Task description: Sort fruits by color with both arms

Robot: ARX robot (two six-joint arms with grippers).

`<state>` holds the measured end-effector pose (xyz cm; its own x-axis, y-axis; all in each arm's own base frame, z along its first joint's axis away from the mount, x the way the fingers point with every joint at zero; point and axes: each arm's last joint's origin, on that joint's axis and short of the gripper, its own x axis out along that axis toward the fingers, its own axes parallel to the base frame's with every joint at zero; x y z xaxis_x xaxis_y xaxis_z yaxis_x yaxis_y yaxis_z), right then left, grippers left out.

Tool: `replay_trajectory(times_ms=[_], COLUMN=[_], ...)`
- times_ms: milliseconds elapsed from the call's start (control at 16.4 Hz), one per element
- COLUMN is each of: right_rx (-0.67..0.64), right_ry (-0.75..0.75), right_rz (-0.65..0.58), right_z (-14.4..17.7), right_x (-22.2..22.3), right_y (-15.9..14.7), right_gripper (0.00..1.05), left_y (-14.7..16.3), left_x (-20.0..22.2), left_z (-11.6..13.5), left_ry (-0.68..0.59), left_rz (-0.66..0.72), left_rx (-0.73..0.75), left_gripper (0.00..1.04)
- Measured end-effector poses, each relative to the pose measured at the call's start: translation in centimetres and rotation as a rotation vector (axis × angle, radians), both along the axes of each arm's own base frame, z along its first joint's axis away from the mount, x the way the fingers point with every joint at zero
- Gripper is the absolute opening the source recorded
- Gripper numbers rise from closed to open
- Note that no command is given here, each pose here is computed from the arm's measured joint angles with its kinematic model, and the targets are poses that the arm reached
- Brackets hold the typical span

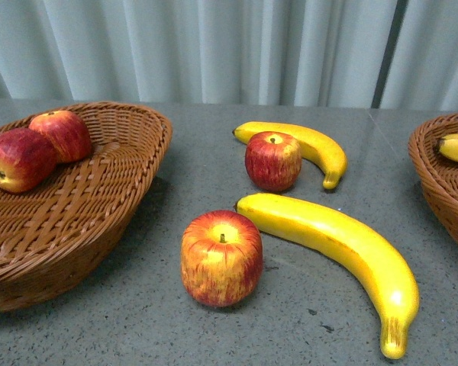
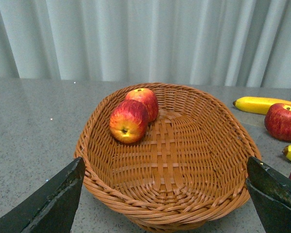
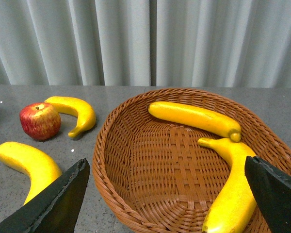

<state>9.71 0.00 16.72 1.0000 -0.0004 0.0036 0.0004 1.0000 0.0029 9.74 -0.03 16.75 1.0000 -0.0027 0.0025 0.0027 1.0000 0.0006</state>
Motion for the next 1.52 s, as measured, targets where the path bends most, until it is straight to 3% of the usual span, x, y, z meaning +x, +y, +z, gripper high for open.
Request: replay_trajectory(times_ms=[243, 365, 486, 669, 790, 973, 1216, 1520], right_rx=[0.0, 0.0, 0.0, 0.0, 0.0, 0.0, 0.0, 0.0], right_ry=[0.0, 0.001, 0.0, -0.002, -0.002, -0.002, -0.002, -0.002], right_rz=[0.0, 0.001, 0.0, 0.0, 0.0, 0.0, 0.0, 0.0], right_z=[0.0, 0.0, 0.0, 0.0, 0.0, 0.0, 0.0, 0.0], right_x=[0.0, 0.0, 0.0, 0.0, 0.0, 0.0, 0.0, 0.0], right_y=[0.0, 0.0, 0.0, 0.0, 0.0, 0.0, 0.0, 0.0], right_gripper=[0.98, 0.98, 0.98, 0.98, 0.98, 0.98, 0.98, 0.98], left_y=[0.0, -0.7, -0.2, -2.3, -6.4, -12.4, -16.5, -17.1], left_x=[0.0, 0.7, 3.4, 10.7, 15.7, 18.4, 17.9, 17.1], left_z=[0.0, 0.7, 4.6, 8.4, 7.6, 6.1, 2.8, 1.3], left_ry=[0.0, 0.314, 0.2, 0.131, 0.257, 0.375, 0.528, 0.587], left_rz=[0.0, 0.198, 0.31, 0.021, -0.274, -0.531, -0.655, -0.694], left_rx=[0.0, -0.008, -0.012, 0.112, 0.198, 0.251, 0.311, 0.352], left_gripper=[0.98, 0.98, 0.98, 0.98, 0.98, 0.98, 0.98, 0.98])
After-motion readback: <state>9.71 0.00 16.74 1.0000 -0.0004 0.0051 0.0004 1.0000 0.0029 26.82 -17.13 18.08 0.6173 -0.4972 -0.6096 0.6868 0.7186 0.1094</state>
